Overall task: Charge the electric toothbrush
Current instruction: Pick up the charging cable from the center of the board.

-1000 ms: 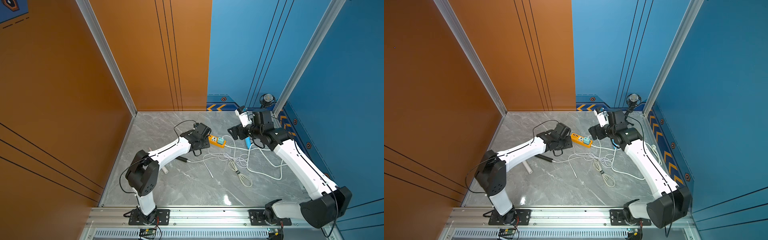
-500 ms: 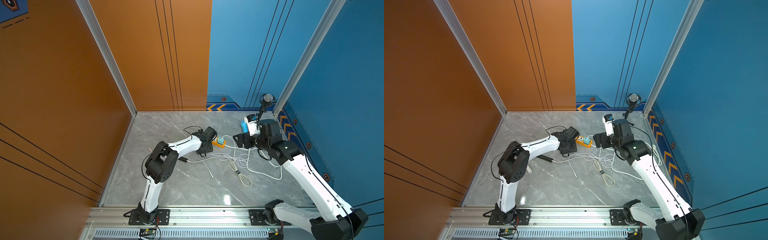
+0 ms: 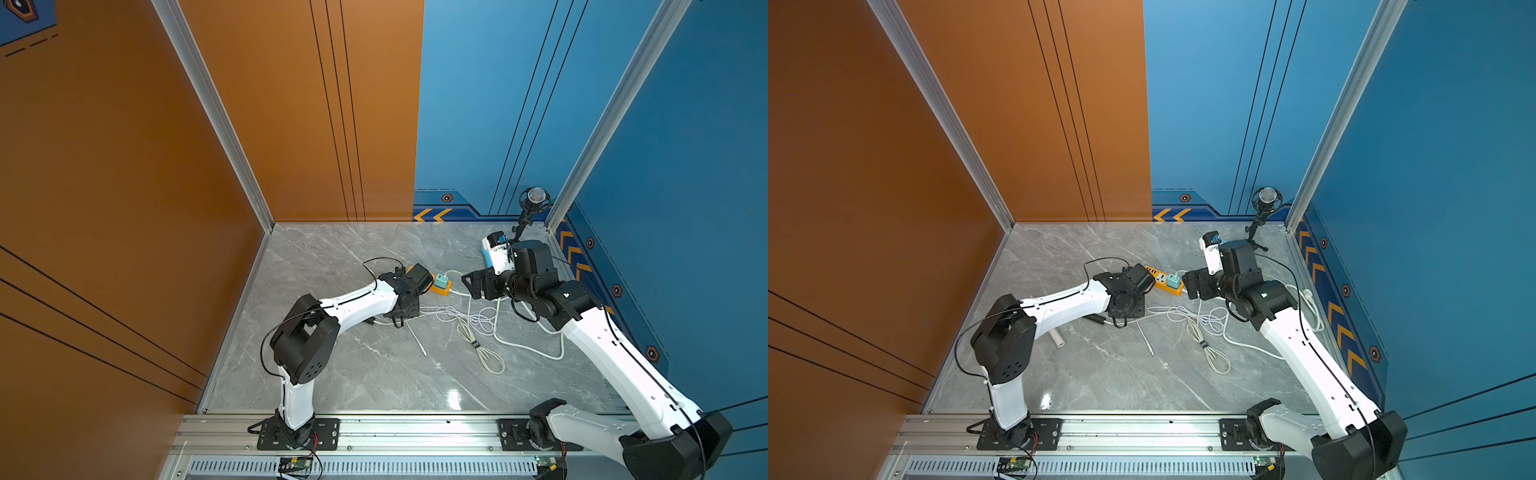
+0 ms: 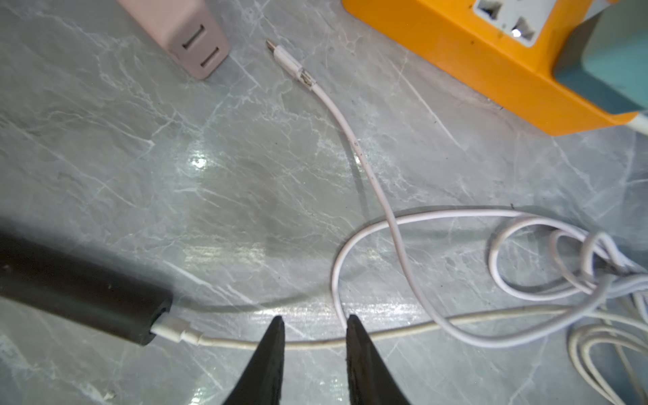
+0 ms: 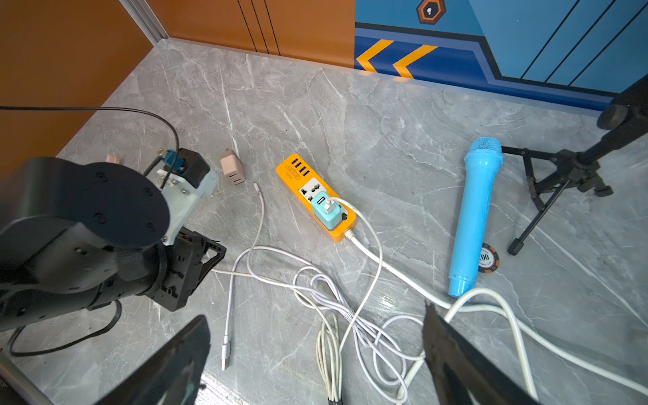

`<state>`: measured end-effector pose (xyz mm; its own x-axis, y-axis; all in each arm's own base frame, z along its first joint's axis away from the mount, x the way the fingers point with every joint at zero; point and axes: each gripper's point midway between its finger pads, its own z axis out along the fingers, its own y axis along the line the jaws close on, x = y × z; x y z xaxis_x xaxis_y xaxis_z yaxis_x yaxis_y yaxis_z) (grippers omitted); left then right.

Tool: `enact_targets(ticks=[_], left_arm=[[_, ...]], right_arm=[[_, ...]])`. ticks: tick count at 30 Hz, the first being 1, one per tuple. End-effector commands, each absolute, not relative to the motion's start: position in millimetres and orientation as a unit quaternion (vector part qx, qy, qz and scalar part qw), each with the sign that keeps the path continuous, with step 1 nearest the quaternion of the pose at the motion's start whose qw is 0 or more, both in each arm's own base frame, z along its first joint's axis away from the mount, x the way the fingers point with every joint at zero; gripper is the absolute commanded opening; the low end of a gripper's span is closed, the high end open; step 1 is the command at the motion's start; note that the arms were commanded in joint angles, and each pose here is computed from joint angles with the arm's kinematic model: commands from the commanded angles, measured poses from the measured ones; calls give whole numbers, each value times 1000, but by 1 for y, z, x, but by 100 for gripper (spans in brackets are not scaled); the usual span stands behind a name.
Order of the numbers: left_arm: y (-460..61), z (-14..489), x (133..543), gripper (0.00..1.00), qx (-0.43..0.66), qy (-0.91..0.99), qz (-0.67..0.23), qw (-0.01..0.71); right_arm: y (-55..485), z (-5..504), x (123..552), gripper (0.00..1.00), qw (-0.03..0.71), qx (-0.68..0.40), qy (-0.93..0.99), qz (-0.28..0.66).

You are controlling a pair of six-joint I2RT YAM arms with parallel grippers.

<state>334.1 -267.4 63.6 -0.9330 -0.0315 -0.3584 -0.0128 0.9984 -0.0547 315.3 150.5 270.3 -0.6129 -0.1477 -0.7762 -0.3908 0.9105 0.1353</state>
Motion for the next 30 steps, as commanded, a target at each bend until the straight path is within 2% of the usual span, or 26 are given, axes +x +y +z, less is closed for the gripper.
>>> enact_targets(ticks=[1,13,16,21,26,30], left_arm=[[-272,53,341,31,19,986,-21,161],[-283,19,326,28,66,993,-42,93],[-285,12,320,24,79,993,-40,80],[-269,3,314,10,112,991,19,68],[-261,24,338,3,131,983,61,116],[-258,83,384,0,147,958,104,223]], right_arm=[[149,268,312,97,408,-155,889,138],[146,266,311,98,408,-155,891,126],[148,266,312,98,408,-156,891,127],[147,272,312,98,415,-155,888,126],[148,278,312,98,421,-154,884,130],[148,283,310,98,427,-153,881,132]])
